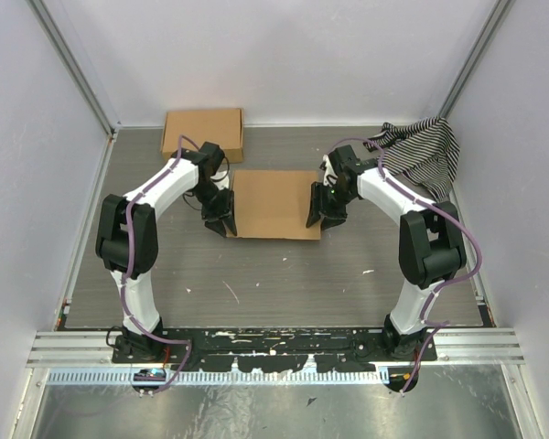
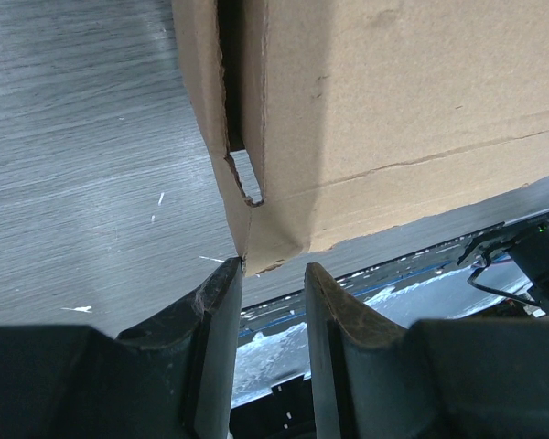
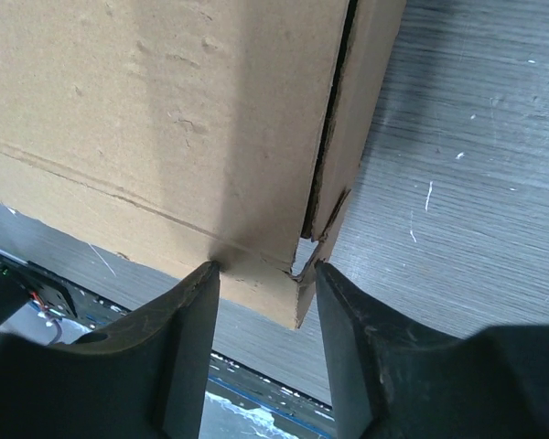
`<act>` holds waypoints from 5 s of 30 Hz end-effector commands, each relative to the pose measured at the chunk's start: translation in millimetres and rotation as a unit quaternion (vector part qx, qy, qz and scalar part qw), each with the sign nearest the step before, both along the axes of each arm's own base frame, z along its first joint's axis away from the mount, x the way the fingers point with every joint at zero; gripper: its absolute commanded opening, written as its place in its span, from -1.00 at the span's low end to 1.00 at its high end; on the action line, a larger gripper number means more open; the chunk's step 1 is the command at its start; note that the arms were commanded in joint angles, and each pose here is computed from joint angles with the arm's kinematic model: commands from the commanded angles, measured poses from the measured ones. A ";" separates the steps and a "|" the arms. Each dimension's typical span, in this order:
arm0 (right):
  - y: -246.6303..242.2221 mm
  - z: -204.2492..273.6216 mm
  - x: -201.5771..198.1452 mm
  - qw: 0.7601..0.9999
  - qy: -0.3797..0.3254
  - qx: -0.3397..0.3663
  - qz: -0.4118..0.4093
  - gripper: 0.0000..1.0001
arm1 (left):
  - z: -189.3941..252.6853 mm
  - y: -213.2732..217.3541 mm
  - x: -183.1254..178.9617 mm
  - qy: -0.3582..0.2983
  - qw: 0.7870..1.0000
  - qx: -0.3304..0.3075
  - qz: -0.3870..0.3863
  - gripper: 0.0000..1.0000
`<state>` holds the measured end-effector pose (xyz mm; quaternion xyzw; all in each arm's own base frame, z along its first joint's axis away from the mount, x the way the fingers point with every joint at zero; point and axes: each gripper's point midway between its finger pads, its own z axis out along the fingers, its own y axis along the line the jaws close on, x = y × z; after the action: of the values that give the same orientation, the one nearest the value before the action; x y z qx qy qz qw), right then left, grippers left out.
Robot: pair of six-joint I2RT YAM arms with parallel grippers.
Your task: Fold the paper box
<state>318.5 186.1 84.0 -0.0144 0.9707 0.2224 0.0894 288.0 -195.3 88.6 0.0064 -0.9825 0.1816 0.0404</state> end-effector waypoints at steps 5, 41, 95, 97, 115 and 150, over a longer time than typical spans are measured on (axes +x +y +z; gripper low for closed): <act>6.2 23.0 -7.4 1.000 -0.008 0.022 0.005 -0.09 | 4.6 -4.1 0.1 0.002 1.000 -0.017 0.001 -0.21; -0.1 -27.4 7.9 1.000 -0.014 -0.010 -0.010 -0.23 | -24.1 2.9 3.6 0.002 1.000 0.009 -0.003 -0.25; -8.9 -5.6 22.6 0.979 -0.197 0.007 -0.044 0.43 | -17.2 5.9 39.0 -0.150 0.985 0.002 0.086 -0.02; -6.9 -0.6 22.6 0.978 -0.204 0.014 -0.042 0.43 | -16.9 5.1 41.9 -0.157 0.983 -0.002 0.091 -0.03; 4.4 8.6 14.0 0.977 -0.209 0.049 -0.021 0.38 | -7.4 -11.6 44.7 -0.166 0.980 -0.047 0.100 -0.12; 37.1 36.2 -8.1 0.997 -0.034 0.063 0.010 -0.24 | 29.4 -7.9 15.4 -0.076 0.996 -0.009 0.045 -0.42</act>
<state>324.4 191.5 102.7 -0.0192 0.9621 0.2125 0.1701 316.9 -190.9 111.8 0.0555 -0.9800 0.1718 -0.0834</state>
